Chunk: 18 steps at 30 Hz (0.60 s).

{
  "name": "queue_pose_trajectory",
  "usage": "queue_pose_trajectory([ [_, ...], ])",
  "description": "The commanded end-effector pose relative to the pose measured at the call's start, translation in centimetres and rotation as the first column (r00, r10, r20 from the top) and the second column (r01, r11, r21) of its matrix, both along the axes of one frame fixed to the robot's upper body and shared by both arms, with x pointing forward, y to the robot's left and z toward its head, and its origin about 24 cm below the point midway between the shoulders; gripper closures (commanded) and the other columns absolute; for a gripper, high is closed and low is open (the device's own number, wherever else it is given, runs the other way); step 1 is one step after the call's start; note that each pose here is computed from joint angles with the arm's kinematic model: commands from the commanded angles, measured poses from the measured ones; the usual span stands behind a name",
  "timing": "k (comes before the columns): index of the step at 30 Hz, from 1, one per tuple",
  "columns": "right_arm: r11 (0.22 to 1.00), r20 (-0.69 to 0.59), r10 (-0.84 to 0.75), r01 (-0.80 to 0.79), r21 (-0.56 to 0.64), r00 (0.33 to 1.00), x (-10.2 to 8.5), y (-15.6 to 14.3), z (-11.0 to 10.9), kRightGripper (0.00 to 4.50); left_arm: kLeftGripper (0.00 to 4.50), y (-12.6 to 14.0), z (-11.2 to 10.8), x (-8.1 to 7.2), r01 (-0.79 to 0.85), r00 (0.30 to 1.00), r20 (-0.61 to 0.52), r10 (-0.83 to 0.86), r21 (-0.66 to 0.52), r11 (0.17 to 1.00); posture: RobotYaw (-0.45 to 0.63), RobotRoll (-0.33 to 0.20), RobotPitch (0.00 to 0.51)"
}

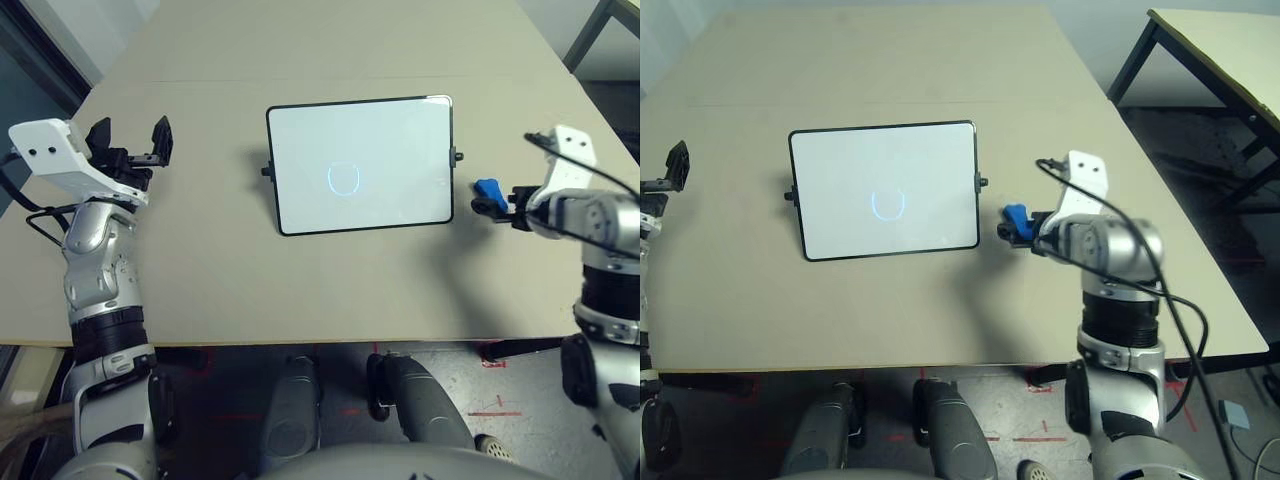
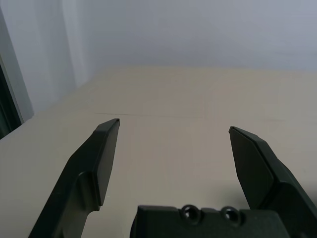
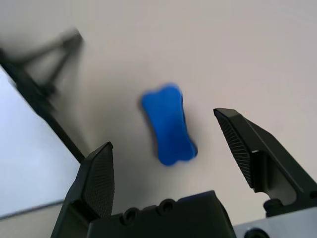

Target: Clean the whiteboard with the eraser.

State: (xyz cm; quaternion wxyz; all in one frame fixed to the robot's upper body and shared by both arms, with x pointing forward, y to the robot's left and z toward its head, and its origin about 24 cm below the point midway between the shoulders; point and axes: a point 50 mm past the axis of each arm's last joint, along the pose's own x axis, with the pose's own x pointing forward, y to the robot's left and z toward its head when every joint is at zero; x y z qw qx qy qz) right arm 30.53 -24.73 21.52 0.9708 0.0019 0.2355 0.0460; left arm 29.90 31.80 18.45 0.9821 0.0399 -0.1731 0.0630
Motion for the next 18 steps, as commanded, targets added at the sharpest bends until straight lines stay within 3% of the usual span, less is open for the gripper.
queue_pose_trajectory([
  [1, 0.997, 0.285, -0.042, 0.060, -0.055, 0.958, 1.4, -2.2, 1.1, 0.02, 0.00, 0.7, 0.0, 0.1, -0.042, 0.999, 0.008, 0.042, 0.024, 0.999, 0.03, 0.000, 0.159],
  [4, 0.988, 0.446, -0.046, 0.105, -0.109, 0.894, 2.8, -3.5, -0.6, 0.02, 0.00, 1.3, 0.2, -0.1, -0.104, 0.994, 0.049, 0.101, 0.057, 0.993, 0.03, 0.000, 0.157],
  [9, 0.979, 0.513, -0.098, 0.175, -0.103, 0.853, 4.1, -5.2, -6.4, 0.02, 0.00, 2.7, -0.5, -0.9, -0.230, 0.970, 0.105, 0.221, 0.079, 0.970, 0.06, 0.000, 0.155],
  [13, 0.975, 0.504, -0.118, 0.195, -0.103, 0.856, 4.2, -6.0, -9.8, 0.02, 0.00, 3.8, -2.1, -1.3, -0.300, 0.952, 0.079, 0.296, 0.048, 0.953, 0.08, 0.000, 0.141],
  [18, 0.972, 0.482, -0.156, 0.220, -0.080, 0.862, 3.8, -6.5, -12.0, 0.02, 0.00, 4.8, -4.3, -1.5, -0.322, 0.947, -0.006, 0.322, 0.008, 0.947, 0.08, 0.000, 0.122],
])
